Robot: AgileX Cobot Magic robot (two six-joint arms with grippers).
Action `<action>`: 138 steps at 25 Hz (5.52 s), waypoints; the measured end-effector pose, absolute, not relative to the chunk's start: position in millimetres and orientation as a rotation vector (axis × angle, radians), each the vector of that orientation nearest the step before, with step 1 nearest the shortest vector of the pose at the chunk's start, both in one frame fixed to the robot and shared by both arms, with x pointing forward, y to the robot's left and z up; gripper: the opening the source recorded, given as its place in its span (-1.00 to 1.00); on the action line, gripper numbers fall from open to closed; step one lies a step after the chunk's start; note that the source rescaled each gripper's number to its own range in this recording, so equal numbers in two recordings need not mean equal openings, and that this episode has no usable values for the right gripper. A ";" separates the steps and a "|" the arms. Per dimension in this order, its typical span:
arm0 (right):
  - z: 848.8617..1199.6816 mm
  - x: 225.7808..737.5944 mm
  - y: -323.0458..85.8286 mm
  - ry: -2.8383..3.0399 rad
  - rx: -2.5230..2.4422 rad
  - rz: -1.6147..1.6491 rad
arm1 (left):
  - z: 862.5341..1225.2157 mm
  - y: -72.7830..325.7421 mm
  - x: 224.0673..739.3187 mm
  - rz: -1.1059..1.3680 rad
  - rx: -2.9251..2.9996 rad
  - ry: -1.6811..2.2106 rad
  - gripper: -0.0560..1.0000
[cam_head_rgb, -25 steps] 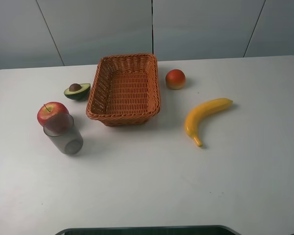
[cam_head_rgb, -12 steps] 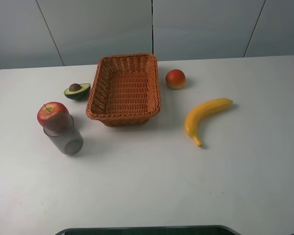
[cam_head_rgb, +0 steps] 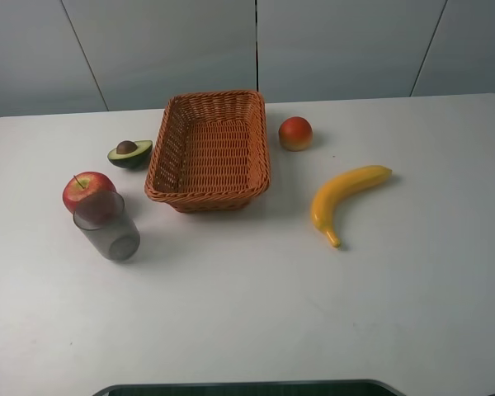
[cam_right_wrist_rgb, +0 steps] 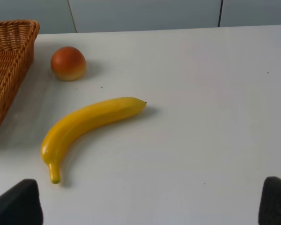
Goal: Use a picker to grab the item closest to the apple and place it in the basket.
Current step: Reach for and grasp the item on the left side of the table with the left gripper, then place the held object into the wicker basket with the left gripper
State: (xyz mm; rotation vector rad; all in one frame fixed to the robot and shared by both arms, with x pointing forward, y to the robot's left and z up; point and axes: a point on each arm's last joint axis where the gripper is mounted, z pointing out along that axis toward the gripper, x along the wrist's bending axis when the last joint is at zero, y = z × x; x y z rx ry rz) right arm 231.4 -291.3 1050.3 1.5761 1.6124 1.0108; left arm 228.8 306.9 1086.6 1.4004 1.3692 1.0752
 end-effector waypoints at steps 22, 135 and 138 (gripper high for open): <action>1050.3 231.4 -291.3 1.612 1.576 1.011 | 1054.9 259.9 373.4 0.376 2.003 1.358 1.00; 1050.3 231.4 -291.3 1.612 1.576 1.011 | 1009.2 177.8 446.4 0.128 2.557 1.566 -0.89; 1050.3 231.4 -291.3 1.612 1.576 1.011 | 1025.7 177.5 447.0 0.138 2.544 1.560 -0.89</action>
